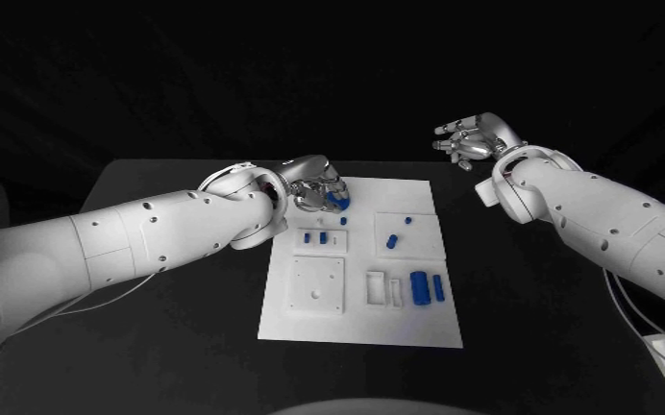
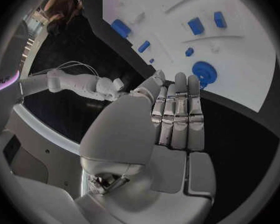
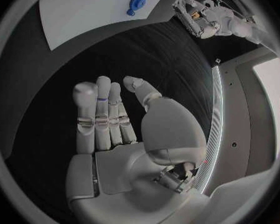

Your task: Assemble the parts on the task board

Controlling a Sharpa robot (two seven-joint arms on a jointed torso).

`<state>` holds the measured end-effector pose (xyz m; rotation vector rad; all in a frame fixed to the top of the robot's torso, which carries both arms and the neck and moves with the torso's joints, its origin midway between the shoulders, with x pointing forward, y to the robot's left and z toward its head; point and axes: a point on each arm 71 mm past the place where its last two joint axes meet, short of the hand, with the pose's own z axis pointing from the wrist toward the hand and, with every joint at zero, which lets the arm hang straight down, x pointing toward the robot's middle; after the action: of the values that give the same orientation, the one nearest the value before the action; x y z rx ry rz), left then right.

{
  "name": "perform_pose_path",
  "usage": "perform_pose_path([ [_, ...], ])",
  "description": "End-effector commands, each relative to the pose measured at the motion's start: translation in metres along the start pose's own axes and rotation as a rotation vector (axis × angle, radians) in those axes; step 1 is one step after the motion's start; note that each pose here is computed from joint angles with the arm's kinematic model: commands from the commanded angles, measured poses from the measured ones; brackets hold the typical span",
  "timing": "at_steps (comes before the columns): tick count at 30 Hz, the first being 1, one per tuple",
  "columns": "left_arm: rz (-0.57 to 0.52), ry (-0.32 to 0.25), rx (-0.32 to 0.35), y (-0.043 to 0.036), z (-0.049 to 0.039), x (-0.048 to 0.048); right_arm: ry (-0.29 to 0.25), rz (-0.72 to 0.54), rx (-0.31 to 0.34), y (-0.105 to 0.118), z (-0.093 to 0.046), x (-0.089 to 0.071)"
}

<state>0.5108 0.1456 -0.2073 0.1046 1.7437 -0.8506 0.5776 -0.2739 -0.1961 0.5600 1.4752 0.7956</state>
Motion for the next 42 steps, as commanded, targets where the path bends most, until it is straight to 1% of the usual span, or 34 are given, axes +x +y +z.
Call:
perform_pose_path([
  [1,0.146,0.045,0.154,-0.0104,0.0057,0.0060,0.003,0.034,-0.009,0.001,0.000,0.001],
  [5,0.236,0.086,0.172,-0.0095,0.0149,0.0174,0.017,0.110,0.004,0.001,0.001,0.003],
  [9,0.285,0.110,0.176,-0.0084,0.0209,0.0252,0.034,0.235,0.011,0.002,0.001,0.006],
  [10,0.291,0.113,0.175,-0.0081,0.0217,0.0261,0.036,0.259,0.013,0.002,0.001,0.006],
  [14,0.324,0.122,0.166,-0.0069,0.0270,0.0302,0.061,0.428,0.028,0.000,0.001,0.008],
  [18,0.352,0.124,0.158,-0.0064,0.0312,0.0320,0.081,0.531,0.031,0.000,0.001,0.009],
  [21,0.370,0.123,0.153,-0.0064,0.0338,0.0328,0.091,0.577,0.034,0.000,0.001,0.010],
  [26,0.393,0.124,0.142,-0.0061,0.0377,0.0342,0.110,0.615,0.045,0.001,0.001,0.012],
  [30,0.413,0.132,0.130,-0.0047,0.0404,0.0360,0.114,0.623,0.054,0.002,0.001,0.013],
  [36,0.438,0.155,0.107,-0.0001,0.0422,0.0400,0.103,0.621,0.062,0.004,0.001,0.014],
  [42,0.453,0.165,0.082,0.0057,0.0437,0.0410,0.089,0.612,0.070,0.004,0.000,0.014],
])
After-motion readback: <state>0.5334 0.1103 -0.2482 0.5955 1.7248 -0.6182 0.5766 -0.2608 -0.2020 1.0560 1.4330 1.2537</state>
